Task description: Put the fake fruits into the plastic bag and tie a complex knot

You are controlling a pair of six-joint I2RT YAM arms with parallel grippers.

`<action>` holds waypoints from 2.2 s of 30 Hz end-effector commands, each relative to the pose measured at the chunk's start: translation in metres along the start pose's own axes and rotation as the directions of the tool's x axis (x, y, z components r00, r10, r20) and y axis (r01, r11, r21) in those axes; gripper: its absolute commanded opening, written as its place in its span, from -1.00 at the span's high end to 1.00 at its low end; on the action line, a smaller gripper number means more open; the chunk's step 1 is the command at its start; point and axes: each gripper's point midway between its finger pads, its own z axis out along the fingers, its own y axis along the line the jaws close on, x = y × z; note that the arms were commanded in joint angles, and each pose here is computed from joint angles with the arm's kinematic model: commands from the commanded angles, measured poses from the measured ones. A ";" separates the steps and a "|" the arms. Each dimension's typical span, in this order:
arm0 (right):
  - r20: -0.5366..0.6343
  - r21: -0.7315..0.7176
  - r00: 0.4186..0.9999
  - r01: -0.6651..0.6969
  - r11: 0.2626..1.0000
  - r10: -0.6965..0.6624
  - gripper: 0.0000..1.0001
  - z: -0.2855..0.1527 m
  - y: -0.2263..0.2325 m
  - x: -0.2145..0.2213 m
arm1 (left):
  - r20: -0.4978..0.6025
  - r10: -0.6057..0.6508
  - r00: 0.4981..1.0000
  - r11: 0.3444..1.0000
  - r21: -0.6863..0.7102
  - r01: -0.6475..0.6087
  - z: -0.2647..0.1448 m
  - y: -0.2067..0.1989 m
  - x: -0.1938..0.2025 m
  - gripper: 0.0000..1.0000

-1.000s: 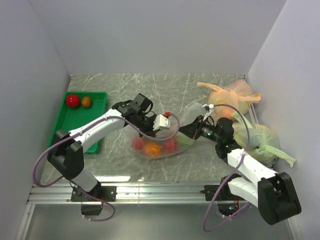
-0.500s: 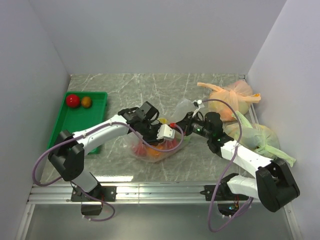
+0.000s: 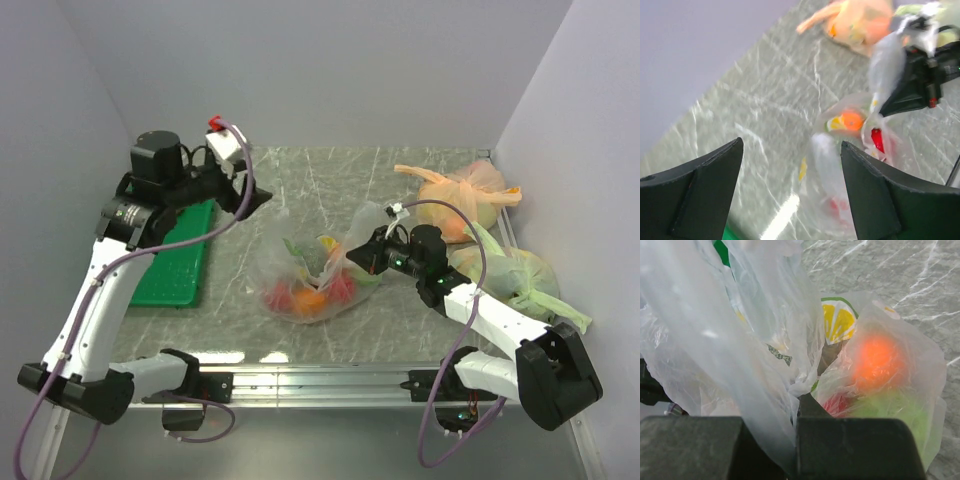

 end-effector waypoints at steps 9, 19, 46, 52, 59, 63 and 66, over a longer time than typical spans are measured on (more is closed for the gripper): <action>-0.016 -0.087 0.990 0.141 0.986 -0.143 1.00 0.003 0.019 -0.004 | -0.103 -0.249 0.963 0.948 0.179 0.264 0.021 -0.007 0.076 -0.79; -0.032 -0.103 0.985 0.168 0.980 -0.172 1.00 0.004 0.023 -0.005 | -0.089 -0.313 0.945 0.838 0.443 0.319 0.026 -0.040 0.065 -0.94; -0.064 -0.145 0.973 0.211 0.967 -0.222 1.00 0.015 0.032 -0.006 | -0.135 -0.315 0.940 0.774 0.537 0.336 0.070 -0.073 0.104 -0.99; -0.072 -0.145 0.972 0.213 0.966 -0.225 1.00 0.014 0.032 -0.006 | -0.135 -0.332 0.934 0.756 0.554 0.349 0.069 -0.072 0.092 -0.99; -0.071 -0.141 0.971 0.218 0.966 -0.229 1.00 0.013 0.032 -0.008 | -0.208 -0.295 0.933 0.757 0.544 0.361 0.058 -0.075 0.092 -0.99; -0.071 -0.147 0.970 0.220 0.964 -0.232 1.00 0.014 0.034 -0.008 | -0.220 -0.300 0.928 0.739 0.561 0.372 0.055 -0.079 0.091 -0.99; -0.071 -0.152 0.969 0.225 0.962 -0.238 1.00 0.015 0.035 -0.010 | -0.193 -0.311 0.930 0.746 0.557 0.365 0.058 -0.075 0.082 -0.99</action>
